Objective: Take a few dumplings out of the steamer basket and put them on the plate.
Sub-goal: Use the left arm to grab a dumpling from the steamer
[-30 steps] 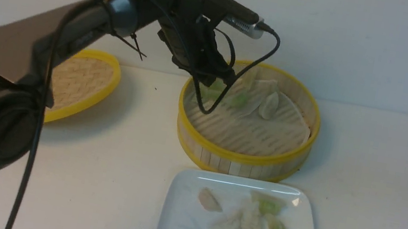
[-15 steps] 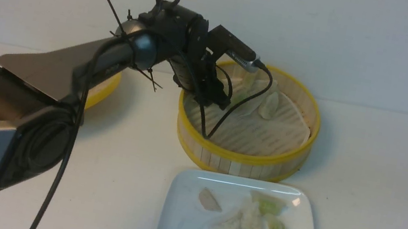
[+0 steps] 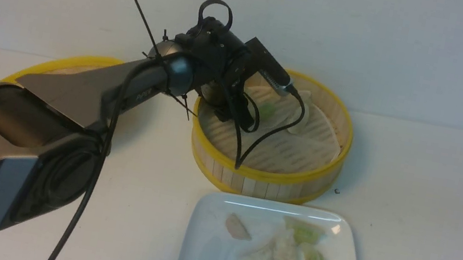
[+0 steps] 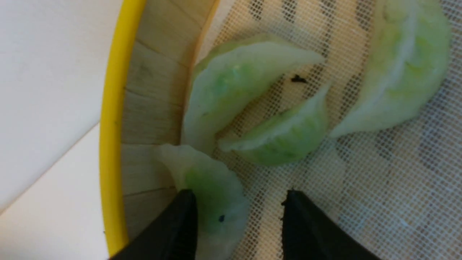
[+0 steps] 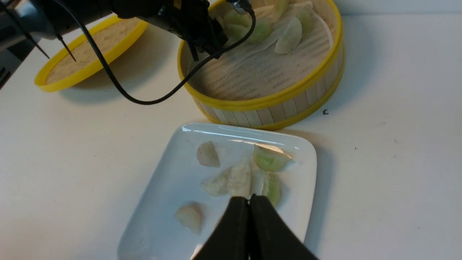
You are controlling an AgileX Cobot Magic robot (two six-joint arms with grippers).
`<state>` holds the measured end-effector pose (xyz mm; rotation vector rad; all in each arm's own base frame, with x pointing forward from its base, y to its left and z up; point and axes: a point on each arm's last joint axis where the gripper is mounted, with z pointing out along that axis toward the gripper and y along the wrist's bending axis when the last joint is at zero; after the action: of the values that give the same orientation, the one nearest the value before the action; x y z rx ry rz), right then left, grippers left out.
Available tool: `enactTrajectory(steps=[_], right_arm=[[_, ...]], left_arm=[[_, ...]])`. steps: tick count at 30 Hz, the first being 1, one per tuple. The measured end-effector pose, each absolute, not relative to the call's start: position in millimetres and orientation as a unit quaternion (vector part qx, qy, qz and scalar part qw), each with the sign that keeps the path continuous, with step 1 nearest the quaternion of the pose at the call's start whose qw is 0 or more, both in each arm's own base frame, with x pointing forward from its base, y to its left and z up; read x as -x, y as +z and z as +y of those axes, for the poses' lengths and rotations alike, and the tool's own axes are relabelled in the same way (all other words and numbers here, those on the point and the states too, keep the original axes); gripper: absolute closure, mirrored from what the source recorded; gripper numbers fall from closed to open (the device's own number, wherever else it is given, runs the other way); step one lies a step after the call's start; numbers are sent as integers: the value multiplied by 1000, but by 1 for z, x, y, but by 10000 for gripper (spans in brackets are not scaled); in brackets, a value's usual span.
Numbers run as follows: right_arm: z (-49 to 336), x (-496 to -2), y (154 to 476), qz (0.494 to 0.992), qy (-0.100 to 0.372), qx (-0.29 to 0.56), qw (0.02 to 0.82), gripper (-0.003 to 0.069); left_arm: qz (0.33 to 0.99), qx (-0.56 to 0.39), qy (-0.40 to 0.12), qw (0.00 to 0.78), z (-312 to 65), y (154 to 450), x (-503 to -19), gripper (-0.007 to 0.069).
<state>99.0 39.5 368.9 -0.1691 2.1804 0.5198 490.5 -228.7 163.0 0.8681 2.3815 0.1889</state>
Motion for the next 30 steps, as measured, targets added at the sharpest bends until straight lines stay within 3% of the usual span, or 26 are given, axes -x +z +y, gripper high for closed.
enactTrajectory(steps=[3,8,9,13,20,30], right_arm=[[40,-99,369,876,209,68,430,673],[40,-99,368,876,209,69,429,673],[40,-99,368,876,209,69,429,673],[40,-99,368,876,209,69,429,673],[40,-98,368,879,210,70,423,673],[40,-97,366,883,211,74,413,673]], left_arm=[[896,-325,71,295,-230,162,-490,328],[898,-320,70,292,-230,162,-489,414],[899,-318,71,293,-230,162,-490,483],[901,-313,70,291,-230,163,-489,607],[908,-318,67,264,-242,167,-476,631],[900,-309,69,301,-250,197,-469,631]])
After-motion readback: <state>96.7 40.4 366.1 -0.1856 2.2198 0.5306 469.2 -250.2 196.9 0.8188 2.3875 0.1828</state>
